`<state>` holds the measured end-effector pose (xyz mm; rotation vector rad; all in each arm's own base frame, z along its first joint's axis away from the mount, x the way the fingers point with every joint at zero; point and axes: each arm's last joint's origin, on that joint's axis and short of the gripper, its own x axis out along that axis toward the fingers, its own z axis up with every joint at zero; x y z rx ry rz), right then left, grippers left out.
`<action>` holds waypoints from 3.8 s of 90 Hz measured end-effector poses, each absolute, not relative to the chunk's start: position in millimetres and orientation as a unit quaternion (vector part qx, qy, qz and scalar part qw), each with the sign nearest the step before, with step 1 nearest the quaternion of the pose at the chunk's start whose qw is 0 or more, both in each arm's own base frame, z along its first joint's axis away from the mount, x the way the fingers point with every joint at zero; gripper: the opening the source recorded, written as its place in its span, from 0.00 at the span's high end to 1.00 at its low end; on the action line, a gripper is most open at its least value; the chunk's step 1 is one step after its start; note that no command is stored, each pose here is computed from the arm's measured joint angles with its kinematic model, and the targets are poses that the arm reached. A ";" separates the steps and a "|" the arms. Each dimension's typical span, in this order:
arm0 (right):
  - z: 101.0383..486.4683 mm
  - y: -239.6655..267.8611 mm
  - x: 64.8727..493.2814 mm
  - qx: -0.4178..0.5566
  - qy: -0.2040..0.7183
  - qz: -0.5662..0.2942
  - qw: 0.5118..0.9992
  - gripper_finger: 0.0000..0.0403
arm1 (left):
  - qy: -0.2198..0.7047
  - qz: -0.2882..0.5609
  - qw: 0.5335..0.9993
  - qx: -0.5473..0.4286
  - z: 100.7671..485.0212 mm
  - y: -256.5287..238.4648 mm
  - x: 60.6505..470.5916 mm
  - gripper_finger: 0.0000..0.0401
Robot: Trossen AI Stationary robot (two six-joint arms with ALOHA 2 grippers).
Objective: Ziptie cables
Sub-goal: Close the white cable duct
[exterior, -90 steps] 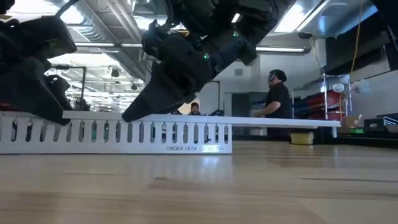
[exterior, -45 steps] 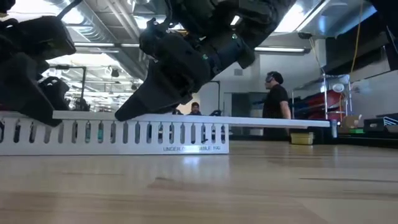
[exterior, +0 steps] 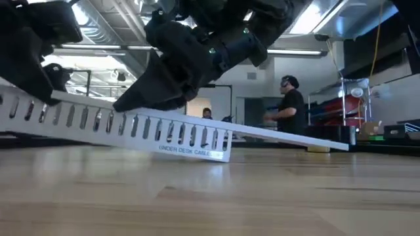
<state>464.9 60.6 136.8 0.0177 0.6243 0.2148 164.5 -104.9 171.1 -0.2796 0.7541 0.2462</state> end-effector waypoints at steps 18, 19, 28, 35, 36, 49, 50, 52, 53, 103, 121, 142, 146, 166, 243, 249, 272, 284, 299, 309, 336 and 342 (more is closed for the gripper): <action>127.3 56.7 461.5 0.000 0.338 0.081 0.938 0.29 | 0.360 0.127 0.913 -0.145 168.0 -105.9 168.2 0.32; 127.2 56.5 461.3 0.000 0.340 0.080 0.937 0.28 | 0.360 0.127 0.913 -0.146 167.7 -106.0 168.5 0.32; 124.2 51.3 459.3 -0.013 0.358 0.072 0.931 0.24 | 0.363 0.133 0.911 -0.144 163.0 -105.6 173.7 0.32; 122.0 45.3 457.6 -0.022 0.373 0.071 0.925 0.21 | 0.364 0.141 0.910 -0.142 159.2 -103.7 178.0 0.32; 121.8 44.7 457.3 -0.022 0.375 0.072 0.924 0.20 | 0.364 0.143 0.909 -0.143 158.8 -103.3 178.6 0.32; 120.6 32.7 451.8 -0.020 0.410 0.093 0.907 0.18 | 0.366 0.158 0.905 -0.145 156.7 -96.9 183.3 0.32; 120.5 31.4 451.5 -0.019 0.411 0.094 0.906 0.18 | 0.366 0.160 0.905 -0.147 156.7 -96.3 183.5 0.32; 120.4 30.6 450.9 -0.020 0.414 0.100 0.904 0.18 | 0.365 0.163 0.904 -0.152 156.7 -95.5 184.0 0.32; 120.7 29.4 450.6 -0.020 0.415 0.102 0.904 0.18 | 0.364 0.165 0.903 -0.155 156.7 -95.1 184.2 0.32; 167.1 18.1 443.4 -0.054 0.376 0.112 0.918 0.18 | 0.415 0.120 0.879 -0.200 171.2 -76.8 198.0 0.20; 172.7 19.0 444.3 -0.052 0.362 0.118 0.923 0.18 | 0.372 0.142 0.905 -0.148 180.1 -92.3 185.6 0.20; 164.5 19.8 449.3 -0.048 0.351 0.130 0.926 0.18 | 0.362 0.173 0.907 -0.129 171.7 -95.1 177.9 0.20; 160.1 20.1 450.6 -0.046 0.351 0.134 0.926 0.18 | 0.358 0.175 0.907 -0.134 168.3 -93.1 177.9 0.20; 159.0 21.1 456.2 -0.037 0.321 0.135 0.937 0.18 | 0.361 0.169 0.907 -0.139 163.8 -88.6 179.7 0.20; 148.5 20.0 458.1 -0.022 0.339 0.066 0.938 0.18 | 0.378 0.167 0.898 -0.150 162.0 -88.6 177.5 0.20; 149.0 21.8 458.2 -0.027 0.334 0.098 0.937 0.18 | 0.379 0.167 0.898 -0.148 161.8 -88.6 177.3 0.20; 159.4 24.5 465.6 -0.040 0.265 0.134 0.954 0.18 | 0.377 0.169 0.898 -0.154 161.9 -88.5 177.5 0.20; 160.0 31.7 468.4 -0.038 0.238 0.165 0.956 0.18 | 0.370 0.177 0.898 -0.157 162.2 -88.1 177.7 0.20; 159.5 51.6 468.5 -0.012 0.240 0.125 0.963 0.18 | 0.357 0.188 0.900 -0.167 163.1 -87.7 178.8 0.20; 156.7 59.8 466.6 0.002 0.256 0.077 0.964 0.18 | 0.352 0.199 0.898 -0.175 161.4 -87.6 180.2 0.20; 146.0 55.8 468.1 0.021 0.269 0.060 0.961 0.18 | 0.347 0.196 0.906 -0.141 147.7 -88.2 197.9 0.20; 140.5 56.0 466.1 0.020 0.291 0.055 0.955 0.18 | 0.350 0.200 0.905 -0.138 144.5 -88.1 199.7 0.20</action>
